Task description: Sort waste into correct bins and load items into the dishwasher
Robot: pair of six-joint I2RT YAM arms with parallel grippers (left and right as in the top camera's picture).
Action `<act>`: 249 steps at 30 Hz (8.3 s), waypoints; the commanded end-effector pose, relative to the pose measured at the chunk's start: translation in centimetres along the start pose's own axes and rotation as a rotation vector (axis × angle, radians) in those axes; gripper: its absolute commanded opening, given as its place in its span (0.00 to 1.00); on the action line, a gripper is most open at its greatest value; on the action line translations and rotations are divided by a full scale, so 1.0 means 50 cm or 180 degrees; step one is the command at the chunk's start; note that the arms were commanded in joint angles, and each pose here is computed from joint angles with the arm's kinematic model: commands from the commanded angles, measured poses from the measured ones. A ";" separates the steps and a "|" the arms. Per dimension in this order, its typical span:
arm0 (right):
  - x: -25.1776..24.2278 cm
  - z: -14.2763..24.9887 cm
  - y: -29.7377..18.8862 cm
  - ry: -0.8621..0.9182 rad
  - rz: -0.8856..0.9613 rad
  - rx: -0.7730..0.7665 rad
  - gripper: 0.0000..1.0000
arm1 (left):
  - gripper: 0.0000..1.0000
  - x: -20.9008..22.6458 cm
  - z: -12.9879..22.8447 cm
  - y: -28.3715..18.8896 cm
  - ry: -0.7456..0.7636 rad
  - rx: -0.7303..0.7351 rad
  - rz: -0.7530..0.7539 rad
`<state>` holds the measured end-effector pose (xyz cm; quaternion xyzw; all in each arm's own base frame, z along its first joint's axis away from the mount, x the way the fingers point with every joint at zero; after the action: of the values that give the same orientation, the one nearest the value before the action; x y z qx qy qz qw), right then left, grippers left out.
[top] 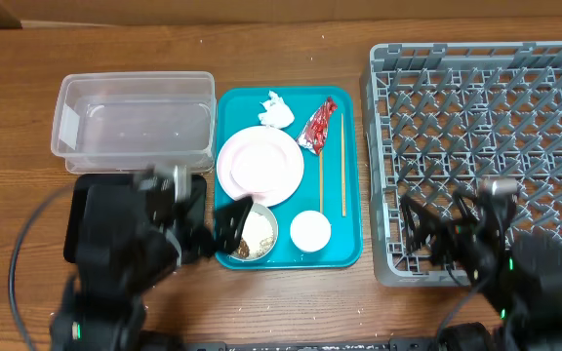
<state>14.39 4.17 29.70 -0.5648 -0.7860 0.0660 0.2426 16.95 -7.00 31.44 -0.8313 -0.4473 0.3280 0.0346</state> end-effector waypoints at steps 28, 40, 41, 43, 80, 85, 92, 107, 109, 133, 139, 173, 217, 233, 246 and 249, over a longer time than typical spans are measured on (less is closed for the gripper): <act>-0.034 -0.083 0.084 0.1119 0.0200 0.0912 1.00 | 0.69 -0.015 0.226 0.352 0.0710 0.3013 -0.1559; -0.033 -0.079 0.083 0.1135 0.0190 0.0958 1.00 | 0.04 -0.049 0.189 0.359 0.0482 0.3003 -0.1221; -0.032 -0.079 0.083 0.1134 0.0163 0.0964 1.00 | 0.04 -0.055 0.168 0.352 0.0420 0.2951 -0.1155; -0.023 -0.078 0.082 0.1149 -0.0010 0.1008 1.00 | 0.04 -0.064 0.096 0.329 0.0154 0.2761 -0.0715; 0.211 -0.164 0.118 0.0261 -0.3220 0.0814 0.61 | 0.33 -0.068 -0.103 0.237 -0.1216 0.2217 0.2887; 0.183 -0.177 0.095 0.0313 -0.3042 0.0680 0.59 | 1.00 -0.042 -0.118 0.231 -0.1272 0.2096 0.2801; 0.040 -0.156 0.058 0.1100 -0.1291 0.0496 0.57 | 1.00 0.044 -0.139 0.198 -0.1462 0.1807 0.1907; -0.080 0.029 0.035 0.1878 0.1375 0.2004 0.54 | 1.00 -0.001 -0.141 0.081 -0.0387 0.1210 -0.0093; -0.083 0.034 0.064 0.1851 0.1377 0.2170 0.55 | 1.00 -0.012 -0.137 0.080 -0.0314 0.1217 -0.0095; -0.053 -0.041 0.129 0.1343 0.1299 0.2029 0.85 | 1.00 -0.019 -0.090 0.086 -0.0207 0.1614 -0.0489; -0.054 -0.023 0.129 0.1327 0.1309 0.2307 0.86 | 1.00 -0.019 -0.090 0.087 -0.0204 0.1609 -0.0490; 0.064 -0.035 0.225 0.1273 0.0433 0.2048 0.91 | 0.52 0.015 0.287 0.335 0.0735 0.3146 -0.1893; 0.061 -0.032 0.222 0.1266 0.0494 0.2081 0.94 | 0.04 0.348 0.063 0.021 -0.1783 0.1024 0.0494; 0.060 -0.028 0.220 0.1271 0.0516 0.2123 0.94 | 0.04 0.425 0.080 0.004 -0.2498 0.0167 0.1134; 0.060 -0.028 0.220 0.1271 0.0515 0.2122 0.94 | 0.04 0.411 0.088 0.000 -0.2516 0.0287 0.1103; 0.060 -0.028 0.220 0.1270 0.0516 0.2121 0.94 | 0.04 0.419 0.100 0.002 -0.2119 0.0437 0.0970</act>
<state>23.57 10.78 27.23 -0.5093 -0.6115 0.2356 0.5578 22.37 7.60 17.49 -0.6943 -0.2643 0.6524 -0.1498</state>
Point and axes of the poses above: each gripper's point midway between its finger pads, its own y axis out along the fingers, its own x axis along the line the jaws close on, z = x × y, the point moved 9 cm from there along -y, back along the fingers, and after that the axes turned 2 degrees about -y, right-handed, at the moved point
